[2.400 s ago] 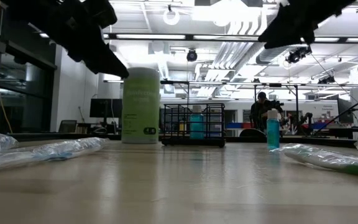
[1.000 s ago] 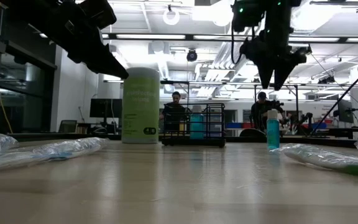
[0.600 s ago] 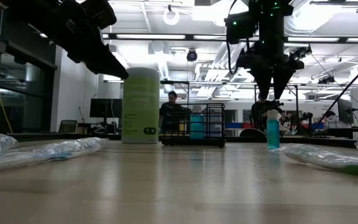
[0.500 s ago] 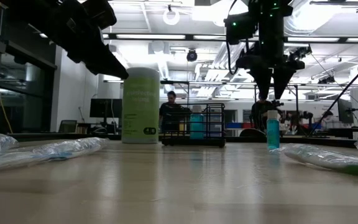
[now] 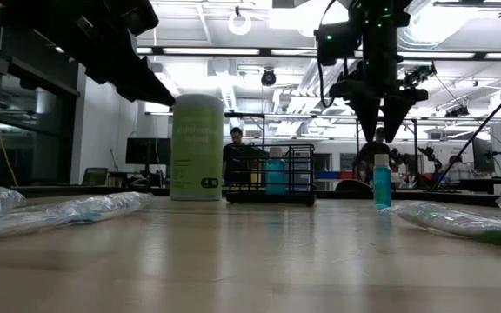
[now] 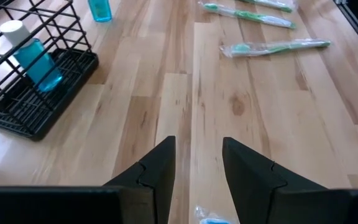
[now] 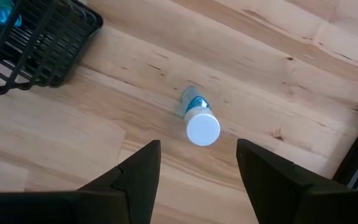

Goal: Pick & Place toothbrushing station
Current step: Put the mouthwash into the mesh organizer

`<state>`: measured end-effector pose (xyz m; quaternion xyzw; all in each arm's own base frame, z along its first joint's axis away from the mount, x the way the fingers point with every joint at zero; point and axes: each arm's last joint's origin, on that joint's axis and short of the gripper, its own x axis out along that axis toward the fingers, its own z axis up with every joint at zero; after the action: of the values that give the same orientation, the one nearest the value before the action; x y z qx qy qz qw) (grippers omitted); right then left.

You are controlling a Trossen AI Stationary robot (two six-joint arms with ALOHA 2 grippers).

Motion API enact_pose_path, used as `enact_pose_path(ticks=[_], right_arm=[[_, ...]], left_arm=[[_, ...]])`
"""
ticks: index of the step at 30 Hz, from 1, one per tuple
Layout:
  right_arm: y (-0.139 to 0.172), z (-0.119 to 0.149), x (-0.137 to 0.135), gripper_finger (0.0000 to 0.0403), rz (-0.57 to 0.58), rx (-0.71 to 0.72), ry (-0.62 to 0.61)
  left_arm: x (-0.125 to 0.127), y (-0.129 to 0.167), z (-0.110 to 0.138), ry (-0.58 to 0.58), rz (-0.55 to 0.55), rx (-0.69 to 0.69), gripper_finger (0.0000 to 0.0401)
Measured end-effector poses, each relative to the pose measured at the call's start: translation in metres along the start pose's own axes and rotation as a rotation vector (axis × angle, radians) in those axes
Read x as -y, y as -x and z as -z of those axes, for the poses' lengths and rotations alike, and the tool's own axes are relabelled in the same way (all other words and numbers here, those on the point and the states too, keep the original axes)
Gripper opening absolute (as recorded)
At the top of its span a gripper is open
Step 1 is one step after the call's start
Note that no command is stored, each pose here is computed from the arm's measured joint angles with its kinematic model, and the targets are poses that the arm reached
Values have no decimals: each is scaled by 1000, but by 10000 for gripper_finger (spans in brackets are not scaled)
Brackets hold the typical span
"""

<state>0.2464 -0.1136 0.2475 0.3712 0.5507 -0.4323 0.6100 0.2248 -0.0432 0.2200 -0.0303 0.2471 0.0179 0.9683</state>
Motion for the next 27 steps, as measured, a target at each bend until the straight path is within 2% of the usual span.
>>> enact_pose_path(ticks=[20, 27], right_arm=[[-1, 0, 0, 204, -2, -6, 0], [-28, 6, 9, 201, 18, -48, -17]], left_arm=[[1, 0, 0, 6, 2, 0, 127], [1, 0, 0, 7, 3, 0, 127]])
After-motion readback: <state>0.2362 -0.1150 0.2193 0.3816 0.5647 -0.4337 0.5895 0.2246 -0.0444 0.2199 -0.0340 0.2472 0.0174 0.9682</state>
